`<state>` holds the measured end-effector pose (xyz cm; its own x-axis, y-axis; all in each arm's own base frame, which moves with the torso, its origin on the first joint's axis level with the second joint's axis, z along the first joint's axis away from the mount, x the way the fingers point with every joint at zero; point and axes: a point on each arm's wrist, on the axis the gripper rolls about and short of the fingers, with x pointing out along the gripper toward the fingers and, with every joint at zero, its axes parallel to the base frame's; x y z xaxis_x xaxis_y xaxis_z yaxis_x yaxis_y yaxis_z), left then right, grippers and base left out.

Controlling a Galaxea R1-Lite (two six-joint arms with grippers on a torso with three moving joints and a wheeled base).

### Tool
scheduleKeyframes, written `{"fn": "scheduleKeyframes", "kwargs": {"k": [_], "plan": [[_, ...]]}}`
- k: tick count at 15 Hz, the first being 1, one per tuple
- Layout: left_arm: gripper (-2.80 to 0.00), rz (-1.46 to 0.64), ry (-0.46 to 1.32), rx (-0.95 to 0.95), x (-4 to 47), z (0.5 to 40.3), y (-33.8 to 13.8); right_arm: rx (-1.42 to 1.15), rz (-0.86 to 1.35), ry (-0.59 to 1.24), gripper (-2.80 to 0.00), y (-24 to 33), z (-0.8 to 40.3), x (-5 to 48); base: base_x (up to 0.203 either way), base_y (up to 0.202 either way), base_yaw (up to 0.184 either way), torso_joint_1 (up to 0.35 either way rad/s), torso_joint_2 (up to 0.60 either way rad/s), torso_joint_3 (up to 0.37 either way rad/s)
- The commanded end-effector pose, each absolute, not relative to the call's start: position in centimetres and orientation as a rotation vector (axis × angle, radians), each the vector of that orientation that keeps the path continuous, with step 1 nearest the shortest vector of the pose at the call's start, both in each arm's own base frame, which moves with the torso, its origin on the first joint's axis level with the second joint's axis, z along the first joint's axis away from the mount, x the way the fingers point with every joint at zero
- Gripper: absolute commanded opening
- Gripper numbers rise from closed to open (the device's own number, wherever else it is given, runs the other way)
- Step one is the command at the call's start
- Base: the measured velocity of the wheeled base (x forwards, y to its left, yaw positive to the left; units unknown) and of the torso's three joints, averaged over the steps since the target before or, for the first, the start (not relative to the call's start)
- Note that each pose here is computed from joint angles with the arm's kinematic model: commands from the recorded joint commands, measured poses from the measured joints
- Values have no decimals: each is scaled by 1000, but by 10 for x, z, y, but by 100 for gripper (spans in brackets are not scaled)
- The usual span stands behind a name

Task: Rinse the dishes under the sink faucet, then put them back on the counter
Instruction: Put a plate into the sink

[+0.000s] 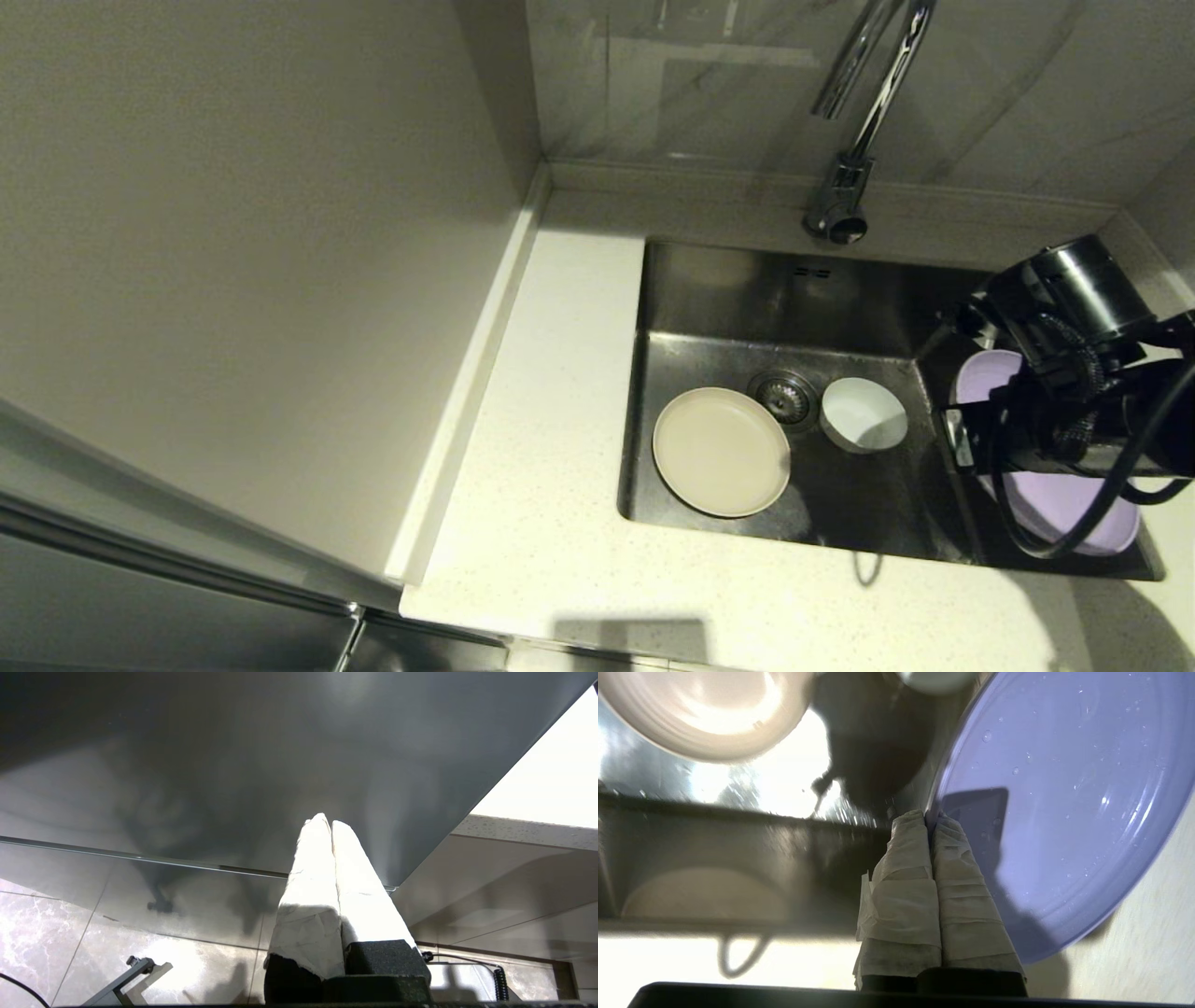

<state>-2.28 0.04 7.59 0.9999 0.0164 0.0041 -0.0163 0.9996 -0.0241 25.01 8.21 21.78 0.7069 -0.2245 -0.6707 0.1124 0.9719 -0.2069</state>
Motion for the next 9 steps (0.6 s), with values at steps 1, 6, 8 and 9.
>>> {"fn": "scheduleKeyframes", "kwargs": {"k": [1,6,8,9], "plan": [[-280,17,-6,-25,-23,76,0,-211,-148,754,-280,107,216,269,0,0,0,0,0,0],[-280,17,-6,-25,-23,76,0,-342,-87,736,-280,158,202,297,0,0,0,0,0,0],[-280,17,-6,-25,-23,76,0,-370,-95,744,-280,170,187,311,0,0,0,0,0,0],[-280,17,-6,-25,-23,76,0,-384,-104,745,-280,175,179,319,0,0,0,0,0,0]]}}
